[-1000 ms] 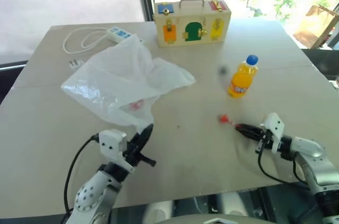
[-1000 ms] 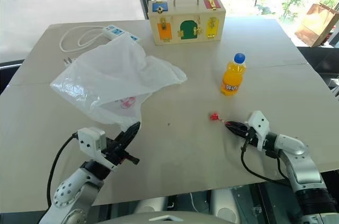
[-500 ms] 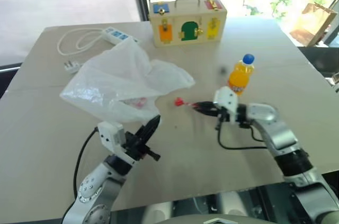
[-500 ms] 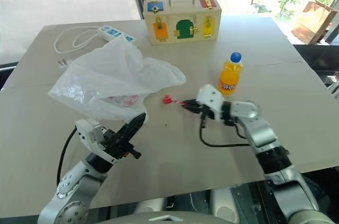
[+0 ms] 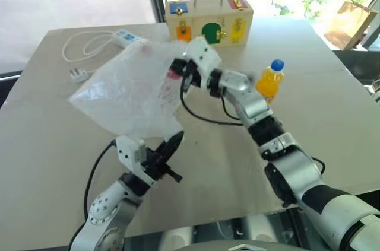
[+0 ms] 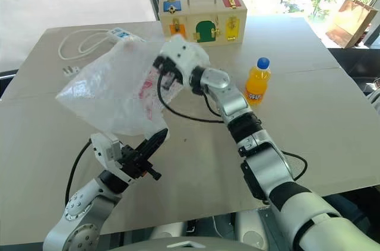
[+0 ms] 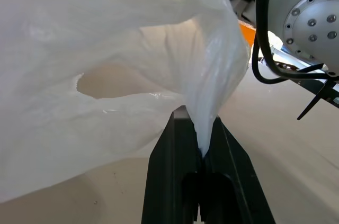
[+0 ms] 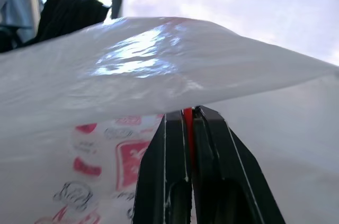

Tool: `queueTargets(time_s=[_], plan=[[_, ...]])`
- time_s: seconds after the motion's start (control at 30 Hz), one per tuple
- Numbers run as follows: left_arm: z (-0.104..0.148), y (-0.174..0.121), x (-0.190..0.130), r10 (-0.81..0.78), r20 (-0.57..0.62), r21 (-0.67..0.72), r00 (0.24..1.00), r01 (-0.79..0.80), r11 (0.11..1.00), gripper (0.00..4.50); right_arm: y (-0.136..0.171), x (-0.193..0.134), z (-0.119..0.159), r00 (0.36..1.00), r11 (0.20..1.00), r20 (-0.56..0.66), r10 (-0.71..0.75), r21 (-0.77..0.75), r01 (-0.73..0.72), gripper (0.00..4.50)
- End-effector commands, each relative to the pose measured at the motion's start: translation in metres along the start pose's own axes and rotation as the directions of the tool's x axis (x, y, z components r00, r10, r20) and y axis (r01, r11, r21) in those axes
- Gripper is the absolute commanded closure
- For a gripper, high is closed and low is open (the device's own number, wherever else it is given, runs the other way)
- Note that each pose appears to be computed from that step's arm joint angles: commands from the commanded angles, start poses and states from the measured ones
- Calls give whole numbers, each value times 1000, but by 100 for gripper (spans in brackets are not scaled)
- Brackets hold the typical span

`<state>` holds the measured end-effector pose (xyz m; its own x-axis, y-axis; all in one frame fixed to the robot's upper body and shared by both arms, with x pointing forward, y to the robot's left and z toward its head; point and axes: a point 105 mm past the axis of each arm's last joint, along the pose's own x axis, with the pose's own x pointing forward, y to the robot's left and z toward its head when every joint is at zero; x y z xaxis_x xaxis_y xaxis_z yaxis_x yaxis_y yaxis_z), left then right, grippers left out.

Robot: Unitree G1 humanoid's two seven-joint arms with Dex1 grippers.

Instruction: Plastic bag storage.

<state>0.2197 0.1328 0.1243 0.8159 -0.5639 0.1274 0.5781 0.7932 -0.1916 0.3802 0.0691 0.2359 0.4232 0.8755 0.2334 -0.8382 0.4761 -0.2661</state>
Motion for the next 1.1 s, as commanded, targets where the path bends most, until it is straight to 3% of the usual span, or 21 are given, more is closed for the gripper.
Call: queueTargets(time_s=[0.03,0.13,0.23,0.43,0.63,0.73,0.77,0.8,0.9,1.03,1.1], plan=[[3,-5,0,-31,19,16,999,31,999,450,-4,6,31,984,997,163,-77,35,73,446],[9,1,1,-34,30,38,999,33,999,450,-19,2,34,976,989,160,-146,8,146,446],[17,9,3,-42,47,47,998,40,998,450,-29,-4,19,980,982,76,-183,-23,185,446],[41,21,5,-106,81,18,991,105,994,450,9,5,-27,993,999,-118,-13,-51,7,446],[57,43,5,-110,71,0,991,110,994,450,33,23,-52,960,995,-276,47,96,-21,446],[57,48,5,-105,64,-16,992,106,994,450,29,35,-47,963,993,-271,6,112,26,446],[56,49,6,-103,63,-25,993,105,994,450,25,39,-42,967,993,-255,-25,105,53,382],[56,50,6,-103,63,-31,993,105,994,450,20,41,-38,969,992,-238,-61,96,86,354],[57,51,8,-98,68,-39,993,101,994,450,12,42,-31,974,985,-201,-104,117,129,207],[59,57,11,-79,79,-57,994,84,995,450,20,28,-34,986,990,-169,-3,138,27,18],[58,59,12,-75,73,-61,994,80,995,450,35,12,-34,979,983,-155,131,146,-108,4]])
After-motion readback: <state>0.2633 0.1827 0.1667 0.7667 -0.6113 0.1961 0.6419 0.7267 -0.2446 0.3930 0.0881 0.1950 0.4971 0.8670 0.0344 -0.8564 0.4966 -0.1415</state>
